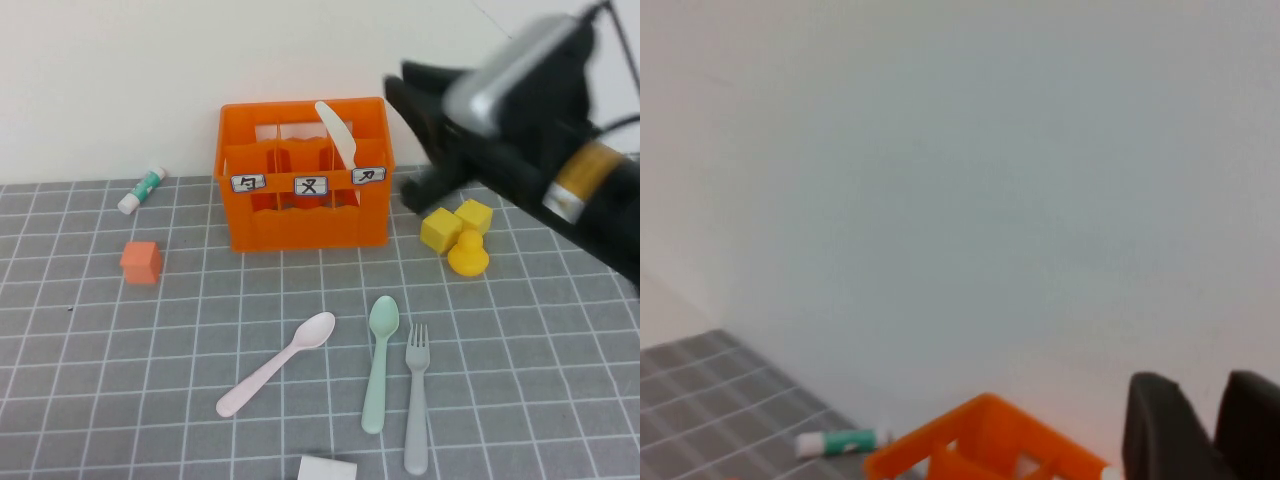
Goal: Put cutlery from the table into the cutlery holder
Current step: Pick up the spoon
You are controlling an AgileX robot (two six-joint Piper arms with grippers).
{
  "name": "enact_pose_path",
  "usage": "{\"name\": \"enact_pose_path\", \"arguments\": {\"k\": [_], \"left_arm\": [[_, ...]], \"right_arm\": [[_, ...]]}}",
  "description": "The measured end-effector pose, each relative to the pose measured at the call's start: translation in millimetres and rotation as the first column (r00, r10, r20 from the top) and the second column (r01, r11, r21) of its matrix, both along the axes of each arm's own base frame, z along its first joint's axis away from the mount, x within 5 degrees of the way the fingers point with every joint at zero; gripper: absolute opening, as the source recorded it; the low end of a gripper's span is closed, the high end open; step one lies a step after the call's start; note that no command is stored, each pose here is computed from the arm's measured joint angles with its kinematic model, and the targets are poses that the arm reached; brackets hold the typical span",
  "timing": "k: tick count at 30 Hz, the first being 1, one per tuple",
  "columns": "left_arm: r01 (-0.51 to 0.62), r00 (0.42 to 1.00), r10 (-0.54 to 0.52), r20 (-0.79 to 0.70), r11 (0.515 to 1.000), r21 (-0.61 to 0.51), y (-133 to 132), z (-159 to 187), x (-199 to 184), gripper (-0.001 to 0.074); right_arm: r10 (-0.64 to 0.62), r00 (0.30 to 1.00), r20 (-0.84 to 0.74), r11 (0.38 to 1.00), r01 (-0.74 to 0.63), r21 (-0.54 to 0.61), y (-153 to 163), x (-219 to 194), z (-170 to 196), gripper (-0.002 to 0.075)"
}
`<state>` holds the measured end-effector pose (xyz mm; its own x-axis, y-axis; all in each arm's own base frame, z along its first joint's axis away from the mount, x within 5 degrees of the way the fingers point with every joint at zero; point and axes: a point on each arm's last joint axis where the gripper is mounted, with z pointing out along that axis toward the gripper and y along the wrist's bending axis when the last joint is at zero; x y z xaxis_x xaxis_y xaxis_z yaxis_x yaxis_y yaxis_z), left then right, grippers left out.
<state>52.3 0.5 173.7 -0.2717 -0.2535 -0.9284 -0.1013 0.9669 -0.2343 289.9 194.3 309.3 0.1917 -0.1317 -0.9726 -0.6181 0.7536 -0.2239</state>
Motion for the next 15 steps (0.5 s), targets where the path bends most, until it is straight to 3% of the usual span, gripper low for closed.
{"name": "enact_pose_path", "arguments": {"k": [6, 10, 15], "left_arm": [[0.0, 1.0, 0.0, 0.0, 1.0, 0.0, 0.0, 0.0, 0.0, -0.0001], [0.0, 1.0, 0.0, 0.0, 1.0, 0.0, 0.0, 0.0, 0.0, -0.0001], [0.0, 1.0, 0.0, 0.0, 1.0, 0.0, 0.0, 0.0, 0.0, -0.0001]], "right_arm": [[0.091, 0.996, -0.013, 0.996, -0.091, -0.014, -33.8, -70.5, 1.0, 0.0101], [0.154, 0.988, 0.026, 0.984, -0.151, -0.089, -51.6, -110.4, -8.7, 0.0101], [0.185, 0.982, -0.035, 0.983, -0.185, -0.016, -71.2, -146.9, -28.3, 0.01]]}}
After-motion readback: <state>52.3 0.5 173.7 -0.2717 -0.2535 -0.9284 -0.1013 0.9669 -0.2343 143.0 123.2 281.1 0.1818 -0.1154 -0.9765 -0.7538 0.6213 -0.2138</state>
